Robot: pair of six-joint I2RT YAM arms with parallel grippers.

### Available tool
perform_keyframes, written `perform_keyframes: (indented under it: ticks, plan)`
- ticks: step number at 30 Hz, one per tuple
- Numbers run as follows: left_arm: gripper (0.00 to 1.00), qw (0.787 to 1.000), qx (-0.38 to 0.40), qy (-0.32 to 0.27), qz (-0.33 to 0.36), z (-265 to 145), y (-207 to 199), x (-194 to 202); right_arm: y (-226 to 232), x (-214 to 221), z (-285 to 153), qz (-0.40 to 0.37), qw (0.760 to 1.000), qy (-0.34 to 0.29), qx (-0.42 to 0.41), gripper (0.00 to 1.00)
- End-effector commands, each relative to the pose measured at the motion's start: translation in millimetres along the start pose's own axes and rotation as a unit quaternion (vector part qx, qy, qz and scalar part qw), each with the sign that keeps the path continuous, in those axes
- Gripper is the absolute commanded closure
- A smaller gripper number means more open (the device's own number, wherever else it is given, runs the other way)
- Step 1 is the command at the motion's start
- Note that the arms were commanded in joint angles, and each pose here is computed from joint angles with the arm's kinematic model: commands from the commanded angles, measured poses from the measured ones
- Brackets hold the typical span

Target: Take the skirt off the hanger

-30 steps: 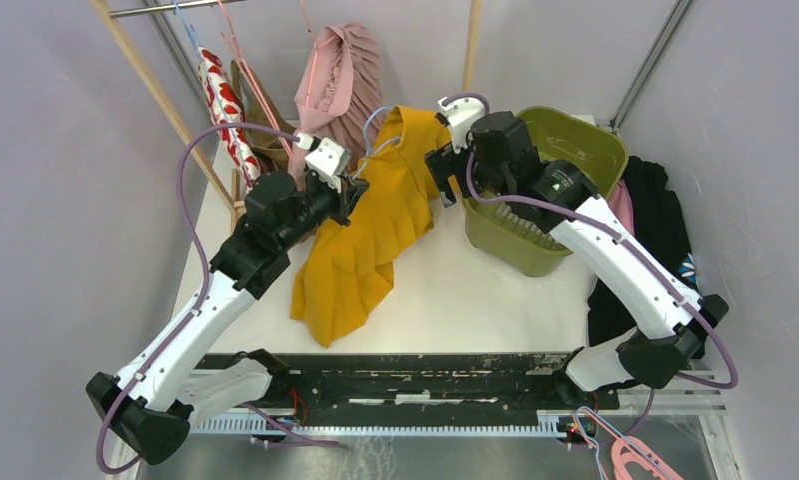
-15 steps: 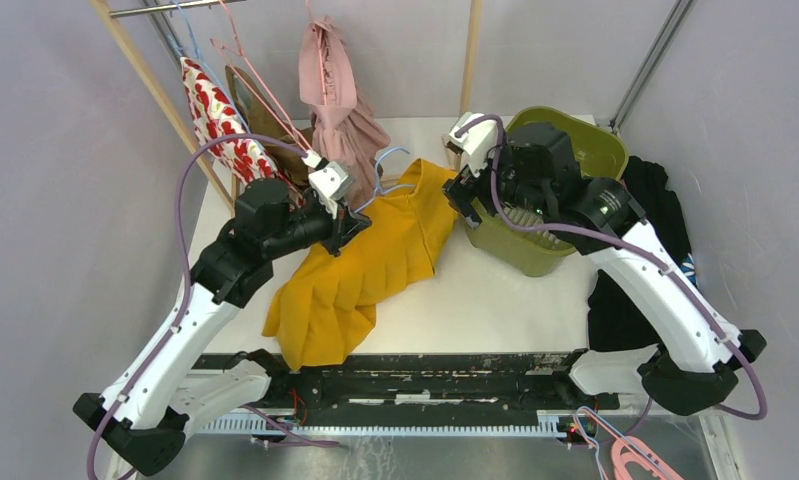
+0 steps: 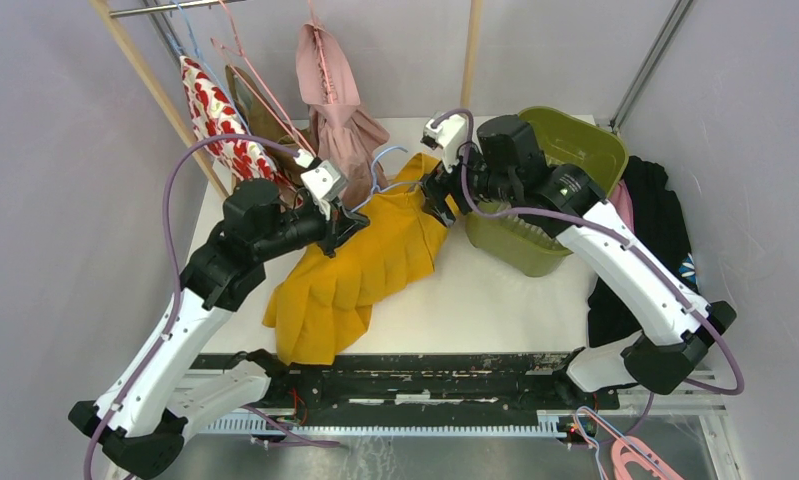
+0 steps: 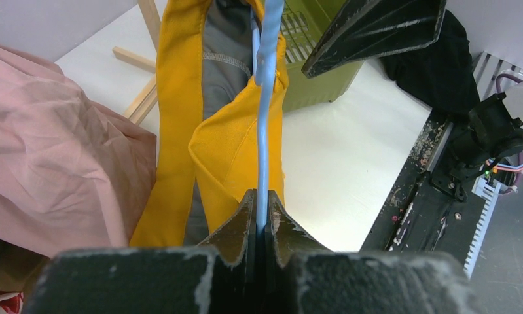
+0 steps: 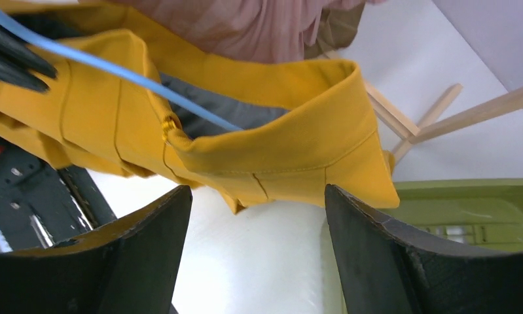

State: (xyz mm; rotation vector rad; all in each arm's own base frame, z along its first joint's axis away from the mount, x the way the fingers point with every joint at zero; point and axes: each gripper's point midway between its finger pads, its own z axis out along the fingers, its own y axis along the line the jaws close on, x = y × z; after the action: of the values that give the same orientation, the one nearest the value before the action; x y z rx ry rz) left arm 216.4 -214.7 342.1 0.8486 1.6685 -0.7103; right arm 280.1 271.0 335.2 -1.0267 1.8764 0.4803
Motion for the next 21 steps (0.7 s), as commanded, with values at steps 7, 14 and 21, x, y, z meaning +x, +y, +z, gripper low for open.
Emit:
perform_keyframes:
  ticks: [7, 14, 21]
  plan:
    - [0.97, 0.997, -0.007, -0.078, 0.025, -4.0, 0.1, -35.5, 5.5, -93.4, -46.7, 0.065, 0.982, -0.176, -0.008, 0.17]
    - [0.97, 0.996, -0.006, -0.08, 0.025, -4.6, -0.3, -37.1, -5.7, -79.2, -4.2, 0.147, 0.978, -0.146, 0.015, 0.27]
    - [0.97, 0.995, -0.012, -0.091, 0.026, -11.3, -1.3, -42.3, -22.4, -52.5, 23.2, 0.154, 0.98, -0.105, 0.062, 0.29]
